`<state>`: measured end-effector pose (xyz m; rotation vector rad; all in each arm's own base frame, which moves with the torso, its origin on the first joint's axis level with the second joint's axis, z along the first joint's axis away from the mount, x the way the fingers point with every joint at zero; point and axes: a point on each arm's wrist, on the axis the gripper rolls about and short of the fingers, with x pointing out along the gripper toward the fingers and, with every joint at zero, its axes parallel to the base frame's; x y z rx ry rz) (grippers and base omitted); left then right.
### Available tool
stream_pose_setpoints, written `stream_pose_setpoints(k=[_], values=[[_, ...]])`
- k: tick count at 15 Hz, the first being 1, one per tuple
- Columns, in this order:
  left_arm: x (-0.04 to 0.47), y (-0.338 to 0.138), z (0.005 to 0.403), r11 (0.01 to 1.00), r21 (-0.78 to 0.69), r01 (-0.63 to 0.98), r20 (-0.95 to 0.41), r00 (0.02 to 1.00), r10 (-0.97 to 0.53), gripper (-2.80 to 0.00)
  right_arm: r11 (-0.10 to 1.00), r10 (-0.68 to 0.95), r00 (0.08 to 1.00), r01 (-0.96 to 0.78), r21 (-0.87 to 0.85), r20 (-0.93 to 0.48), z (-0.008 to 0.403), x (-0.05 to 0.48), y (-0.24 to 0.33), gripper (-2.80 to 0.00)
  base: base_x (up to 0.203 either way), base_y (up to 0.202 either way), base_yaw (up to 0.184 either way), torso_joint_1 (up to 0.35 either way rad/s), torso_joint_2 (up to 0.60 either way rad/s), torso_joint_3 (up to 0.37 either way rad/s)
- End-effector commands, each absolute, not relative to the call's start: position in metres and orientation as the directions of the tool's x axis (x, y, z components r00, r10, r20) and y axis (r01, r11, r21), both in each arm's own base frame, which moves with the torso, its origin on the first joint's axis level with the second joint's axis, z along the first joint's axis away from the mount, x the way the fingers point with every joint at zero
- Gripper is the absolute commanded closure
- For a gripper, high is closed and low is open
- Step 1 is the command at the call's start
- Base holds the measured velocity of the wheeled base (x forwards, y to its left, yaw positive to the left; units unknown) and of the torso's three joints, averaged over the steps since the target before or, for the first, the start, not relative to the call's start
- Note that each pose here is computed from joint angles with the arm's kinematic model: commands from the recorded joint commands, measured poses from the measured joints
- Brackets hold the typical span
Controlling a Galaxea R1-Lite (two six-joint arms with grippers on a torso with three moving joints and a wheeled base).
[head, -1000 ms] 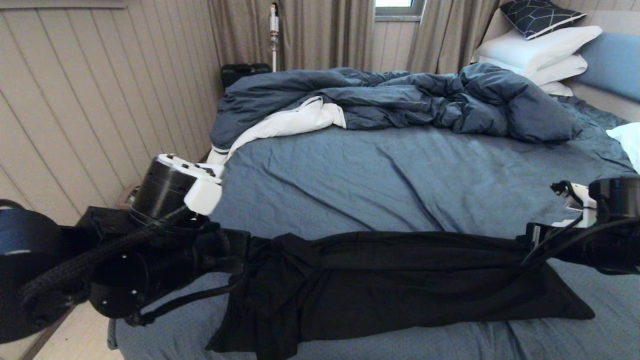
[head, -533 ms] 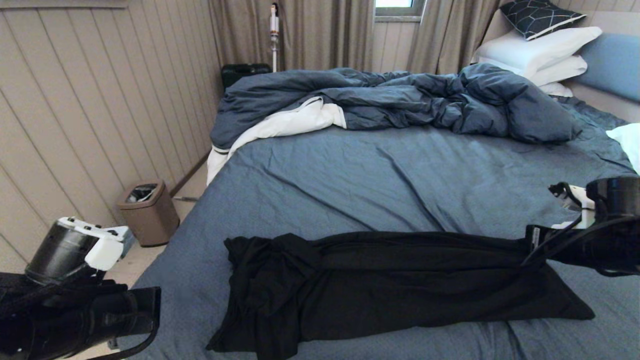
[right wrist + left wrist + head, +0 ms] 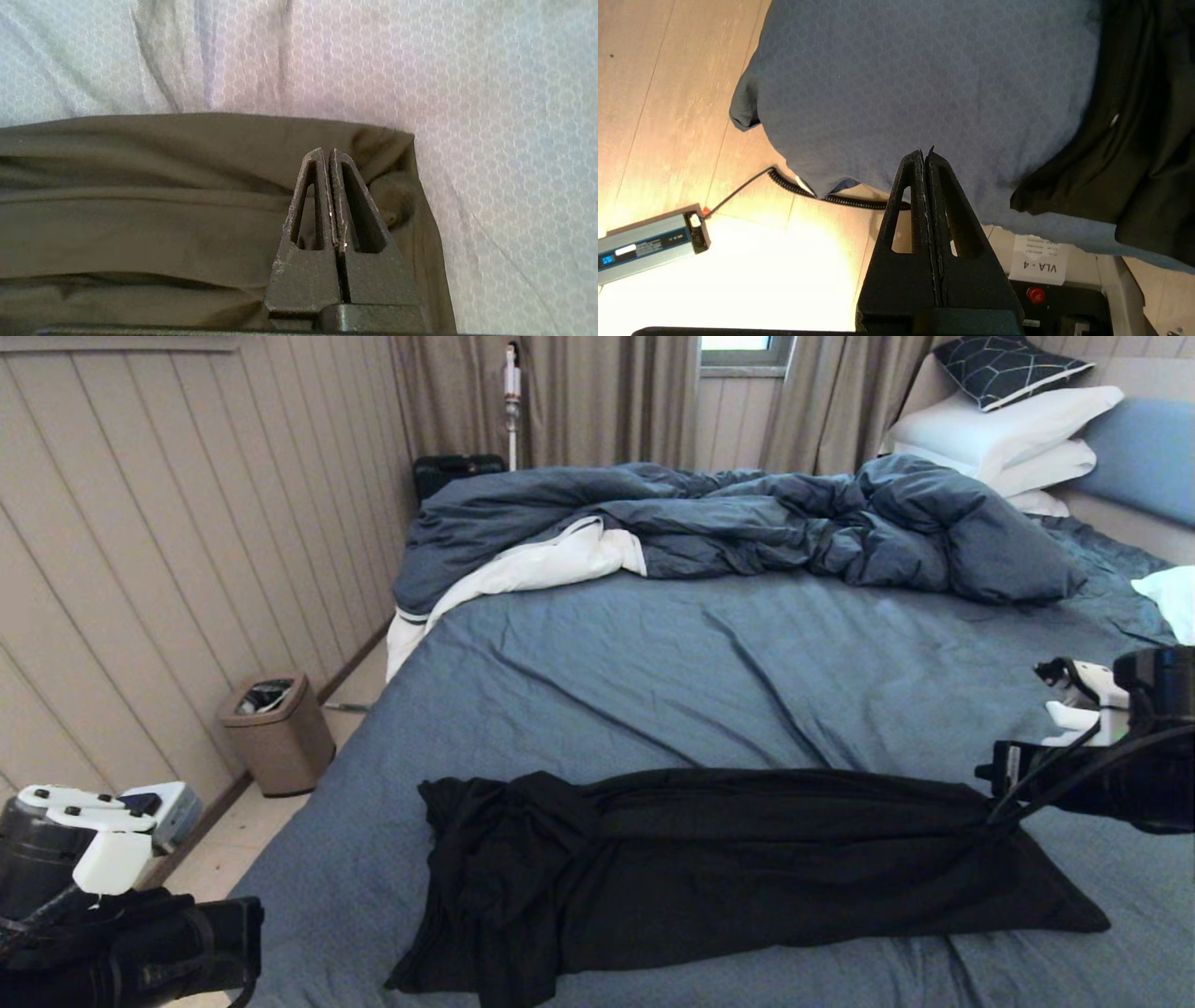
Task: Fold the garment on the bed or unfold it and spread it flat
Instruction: Fold the black T-shirt
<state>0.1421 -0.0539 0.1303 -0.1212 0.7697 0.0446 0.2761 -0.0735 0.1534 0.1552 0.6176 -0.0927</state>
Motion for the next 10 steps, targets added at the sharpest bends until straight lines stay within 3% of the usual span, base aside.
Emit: stream_pose_setpoints(k=[1,4,10], values=[[0.139,-0.053,0.132,0.991,-0.099,-0.087,-0.687,0.727,-0.005,0.0,0.984,-0.038,0.813,0.13,0.118,-0.581,0.159,0.278,-0.074,0.0,0.0,0.0,0.0,0.0,0.0,0.0],[0.12,-0.044,0.129,0.993,-0.085,-0.077,-0.681,0.733,-0.002,0.0,0.985,-0.039,0.805,0.131,0.114,-0.592,0.169,0.272,-0.075,0.0,0.0,0.0,0.0,0.0,0.0,0.0],[0.081,-0.022,0.103,0.994,-0.054,-0.091,-0.678,0.735,0.03,0.0,0.997,0.034,0.534,0.04,0.065,-0.845,0.191,0.238,-0.084,0.0,0.0,0.0,0.0,0.0,0.0,0.0]])
